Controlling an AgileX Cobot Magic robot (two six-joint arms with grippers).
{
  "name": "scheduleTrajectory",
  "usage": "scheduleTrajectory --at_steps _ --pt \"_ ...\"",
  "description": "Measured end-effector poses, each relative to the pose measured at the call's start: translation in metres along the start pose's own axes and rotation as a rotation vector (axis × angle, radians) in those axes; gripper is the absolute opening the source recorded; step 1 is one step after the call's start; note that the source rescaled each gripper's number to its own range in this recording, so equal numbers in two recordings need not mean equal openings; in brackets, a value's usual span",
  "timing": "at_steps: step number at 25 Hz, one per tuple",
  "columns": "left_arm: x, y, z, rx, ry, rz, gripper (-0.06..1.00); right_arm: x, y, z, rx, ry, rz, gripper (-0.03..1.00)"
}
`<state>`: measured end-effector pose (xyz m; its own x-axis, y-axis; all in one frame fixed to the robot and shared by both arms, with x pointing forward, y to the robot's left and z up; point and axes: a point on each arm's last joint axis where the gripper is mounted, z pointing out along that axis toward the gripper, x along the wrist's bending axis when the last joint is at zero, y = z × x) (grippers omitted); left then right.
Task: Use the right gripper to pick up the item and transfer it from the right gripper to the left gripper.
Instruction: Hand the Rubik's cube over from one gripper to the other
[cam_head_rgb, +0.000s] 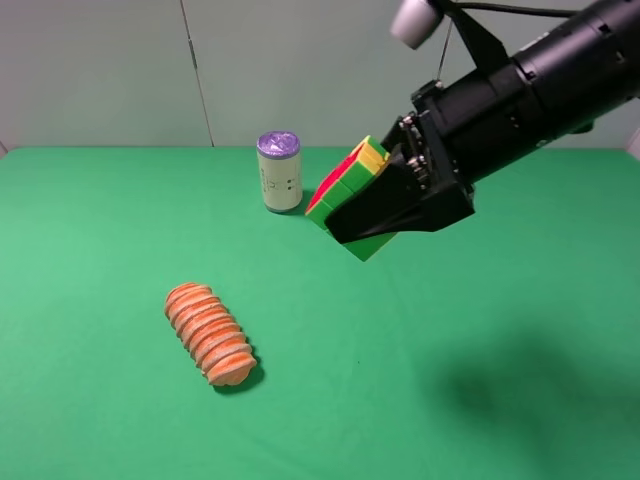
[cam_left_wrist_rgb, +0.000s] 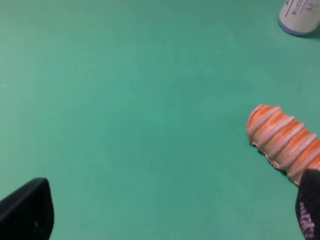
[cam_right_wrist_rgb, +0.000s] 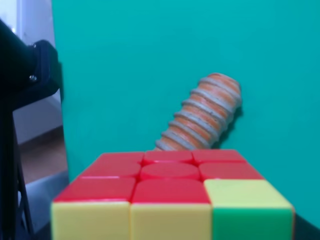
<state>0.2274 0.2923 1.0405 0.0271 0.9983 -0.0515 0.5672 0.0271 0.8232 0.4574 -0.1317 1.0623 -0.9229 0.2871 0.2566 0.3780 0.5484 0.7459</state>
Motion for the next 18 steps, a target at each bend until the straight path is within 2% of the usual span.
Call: scheduleTrajectory --at_steps 5,11,18 --pt "0.0 0.0 0.0 0.0 0.0 0.0 0.91 0.001 -0.013 0.0 -0.018 0.022 0.033 0.02" --pt "0.0 0.0 0.0 0.0 -0.004 0.0 0.91 0.006 -0.011 0.0 -0.056 0.079 0.031 0.02" --pt "-0.009 0.001 0.0 -0.008 -0.094 0.031 0.91 0.006 -0.011 0.0 -0.059 0.081 0.022 0.02"
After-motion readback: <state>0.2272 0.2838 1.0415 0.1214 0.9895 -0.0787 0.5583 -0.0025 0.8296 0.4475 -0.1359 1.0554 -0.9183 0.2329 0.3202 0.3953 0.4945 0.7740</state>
